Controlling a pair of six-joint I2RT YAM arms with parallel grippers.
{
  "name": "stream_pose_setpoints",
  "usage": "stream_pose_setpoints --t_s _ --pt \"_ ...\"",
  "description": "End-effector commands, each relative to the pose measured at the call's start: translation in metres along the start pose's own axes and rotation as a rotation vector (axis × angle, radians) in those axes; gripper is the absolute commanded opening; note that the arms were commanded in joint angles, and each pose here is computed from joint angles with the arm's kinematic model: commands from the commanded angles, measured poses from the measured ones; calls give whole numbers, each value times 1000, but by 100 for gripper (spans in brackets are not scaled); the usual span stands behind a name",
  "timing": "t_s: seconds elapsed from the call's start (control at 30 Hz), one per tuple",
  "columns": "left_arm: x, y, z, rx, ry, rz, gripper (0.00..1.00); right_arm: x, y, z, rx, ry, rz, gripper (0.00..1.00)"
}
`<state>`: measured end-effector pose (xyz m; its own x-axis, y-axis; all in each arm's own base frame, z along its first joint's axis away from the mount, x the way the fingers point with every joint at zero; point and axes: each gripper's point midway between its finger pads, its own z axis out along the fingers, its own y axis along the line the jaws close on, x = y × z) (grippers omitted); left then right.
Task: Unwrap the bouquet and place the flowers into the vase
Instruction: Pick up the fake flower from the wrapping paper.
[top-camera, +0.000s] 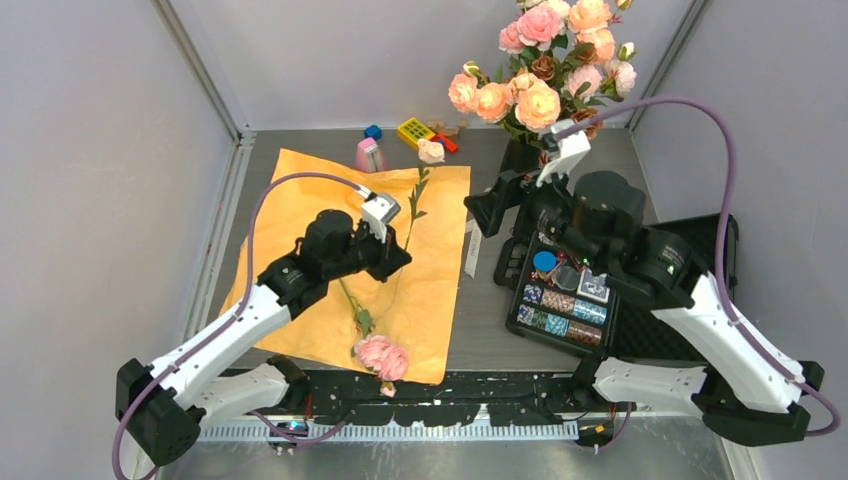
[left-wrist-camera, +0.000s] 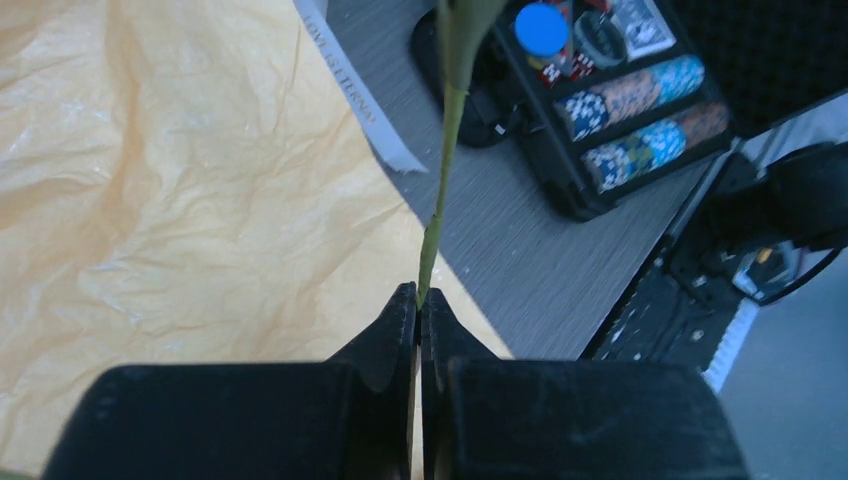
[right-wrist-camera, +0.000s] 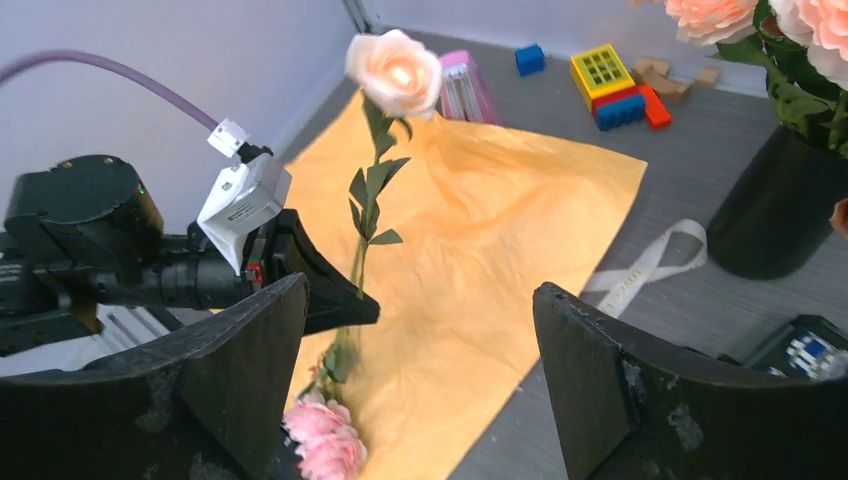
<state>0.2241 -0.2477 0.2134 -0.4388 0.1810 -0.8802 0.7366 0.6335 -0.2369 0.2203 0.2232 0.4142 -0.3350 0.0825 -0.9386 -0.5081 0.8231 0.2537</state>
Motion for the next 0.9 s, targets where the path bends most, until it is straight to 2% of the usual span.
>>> stream_pose_setpoints --t_s 0.0,0.07,0.17,0.4,0.63,0.8,0.87 --pt "-62 -24 -9 94 -226 -177 0 -54 21 -2 -123 -324 165 88" --pt "-79 -37 -14 158 -272 -193 0 -49 32 -5 -211 -355 191 88" --pt "-101 -54 -24 240 -318 -178 0 -30 47 3 -304 -324 213 88" --pt "-108 -83 -40 405 -334 -146 0 2 67 40 -354 -191 264 82" --pt "-102 -90 -48 443 -337 -104 0 13 88 55 -438 -126 319 60" --pt "-100 -92 -48 457 -325 -96 0 21 90 63 -433 -92 320 50" --pt "-99 -92 -48 452 -317 -93 0 25 91 65 -435 -80 317 42"
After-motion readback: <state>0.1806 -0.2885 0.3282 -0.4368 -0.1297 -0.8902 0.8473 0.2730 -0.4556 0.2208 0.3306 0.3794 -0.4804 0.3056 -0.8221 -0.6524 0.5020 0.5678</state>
